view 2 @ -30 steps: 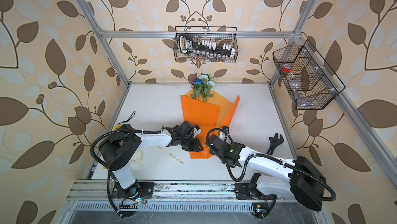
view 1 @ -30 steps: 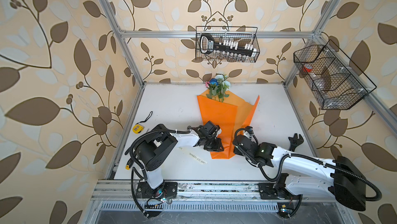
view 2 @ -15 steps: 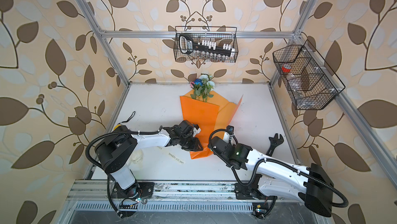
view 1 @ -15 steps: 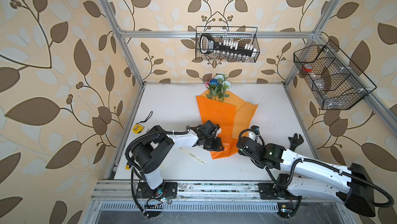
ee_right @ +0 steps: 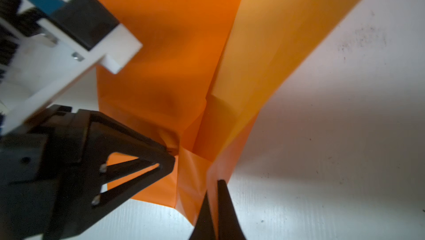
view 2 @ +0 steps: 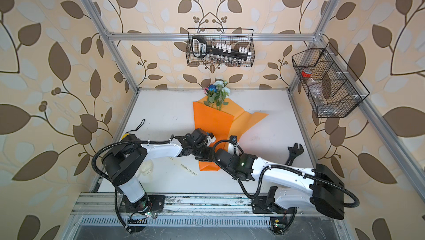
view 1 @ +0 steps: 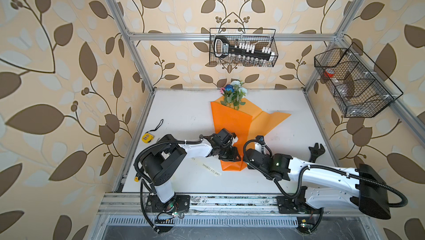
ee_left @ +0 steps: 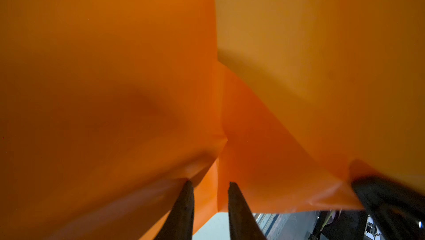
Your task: Tie the bouquet of fake flowers
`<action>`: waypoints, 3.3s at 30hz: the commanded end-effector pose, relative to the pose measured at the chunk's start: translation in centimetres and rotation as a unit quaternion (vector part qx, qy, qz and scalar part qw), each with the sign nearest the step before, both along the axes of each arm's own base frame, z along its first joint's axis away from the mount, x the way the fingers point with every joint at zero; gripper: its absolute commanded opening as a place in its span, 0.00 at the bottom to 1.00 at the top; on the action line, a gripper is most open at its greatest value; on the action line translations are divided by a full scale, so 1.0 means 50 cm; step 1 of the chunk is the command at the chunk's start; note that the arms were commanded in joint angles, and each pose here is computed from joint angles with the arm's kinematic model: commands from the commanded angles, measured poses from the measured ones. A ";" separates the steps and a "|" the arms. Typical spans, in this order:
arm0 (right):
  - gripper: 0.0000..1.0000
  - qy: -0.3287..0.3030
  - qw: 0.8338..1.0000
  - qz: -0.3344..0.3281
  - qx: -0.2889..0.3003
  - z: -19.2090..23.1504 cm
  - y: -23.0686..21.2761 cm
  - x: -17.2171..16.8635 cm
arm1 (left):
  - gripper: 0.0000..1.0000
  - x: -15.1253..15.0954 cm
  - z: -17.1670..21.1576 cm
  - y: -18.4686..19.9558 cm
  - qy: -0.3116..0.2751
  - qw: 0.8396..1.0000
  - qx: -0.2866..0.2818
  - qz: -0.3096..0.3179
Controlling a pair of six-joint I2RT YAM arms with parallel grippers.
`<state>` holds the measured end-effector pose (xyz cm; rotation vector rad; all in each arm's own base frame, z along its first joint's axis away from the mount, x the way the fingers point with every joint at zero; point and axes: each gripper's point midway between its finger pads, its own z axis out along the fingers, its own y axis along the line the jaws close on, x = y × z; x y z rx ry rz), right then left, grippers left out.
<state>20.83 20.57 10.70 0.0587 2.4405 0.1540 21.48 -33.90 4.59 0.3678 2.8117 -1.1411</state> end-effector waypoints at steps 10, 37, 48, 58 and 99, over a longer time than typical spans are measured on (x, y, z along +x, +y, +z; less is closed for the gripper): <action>0.00 -0.015 0.997 0.069 -0.044 0.011 0.087 0.032 | 0.26 0.003 0.001 -0.016 0.020 0.999 -0.022 0.018; 0.00 0.000 0.982 0.148 -0.119 -0.040 0.190 0.072 | 0.26 0.113 0.015 0.203 0.001 0.973 0.044 0.226; 0.02 0.006 0.961 0.211 -0.180 -0.093 0.258 0.077 | 0.25 0.119 0.016 0.205 -0.012 0.973 0.048 0.225; 0.02 0.003 0.951 0.225 -0.213 -0.123 0.267 0.088 | 0.39 0.142 0.062 0.321 -0.040 0.948 0.098 0.301; 0.01 0.007 0.949 0.235 -0.208 -0.132 0.283 0.088 | 0.26 0.433 0.196 0.257 -0.166 0.957 -0.005 0.239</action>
